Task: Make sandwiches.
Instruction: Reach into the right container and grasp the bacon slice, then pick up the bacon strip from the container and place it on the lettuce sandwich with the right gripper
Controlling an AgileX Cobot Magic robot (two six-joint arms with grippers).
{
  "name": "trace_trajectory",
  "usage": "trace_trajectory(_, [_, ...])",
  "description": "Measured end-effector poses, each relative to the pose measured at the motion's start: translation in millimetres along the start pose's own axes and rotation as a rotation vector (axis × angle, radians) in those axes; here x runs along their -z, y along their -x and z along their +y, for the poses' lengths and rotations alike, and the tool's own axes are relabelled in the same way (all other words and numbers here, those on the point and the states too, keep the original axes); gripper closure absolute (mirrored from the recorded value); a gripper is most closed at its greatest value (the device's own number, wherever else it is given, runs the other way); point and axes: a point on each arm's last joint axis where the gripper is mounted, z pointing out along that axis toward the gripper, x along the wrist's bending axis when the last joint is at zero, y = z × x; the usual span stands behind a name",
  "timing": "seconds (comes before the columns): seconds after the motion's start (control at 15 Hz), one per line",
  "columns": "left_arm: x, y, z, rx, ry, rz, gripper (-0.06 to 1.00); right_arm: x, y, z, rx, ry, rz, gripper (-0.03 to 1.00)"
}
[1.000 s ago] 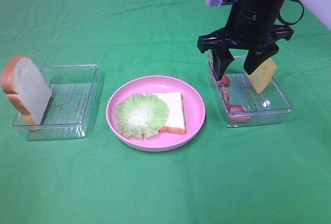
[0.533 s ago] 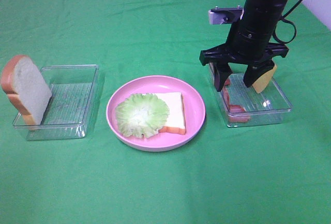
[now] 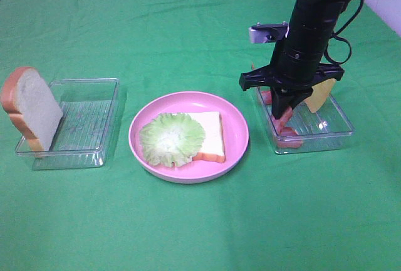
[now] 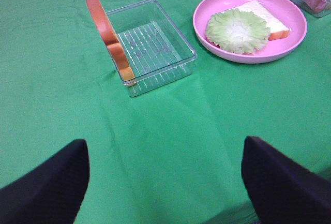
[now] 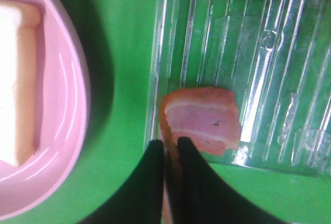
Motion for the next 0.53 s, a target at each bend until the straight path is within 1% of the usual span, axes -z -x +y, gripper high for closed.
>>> trace_trajectory(0.07, [0.0,0.0,0.0,0.000,0.000,0.000,0.18,0.0,0.0,-0.1,0.001,-0.001,0.000,0.97])
trace_trajectory(0.27, [0.0,0.0,0.0,0.000,0.000,0.000,0.18,3.2,-0.1,-0.6,0.002,0.005,0.001,0.97])
trace_trajectory(0.4, [0.0,0.0,0.0,0.000,0.000,0.000,0.18,21.9,-1.2,-3.7,0.004,0.043,0.009,0.97])
trace_trajectory(0.53, [0.0,0.0,0.0,0.000,0.000,0.000,0.18,45.5,-3.7,-10.7,0.001,0.072,0.035,0.97])
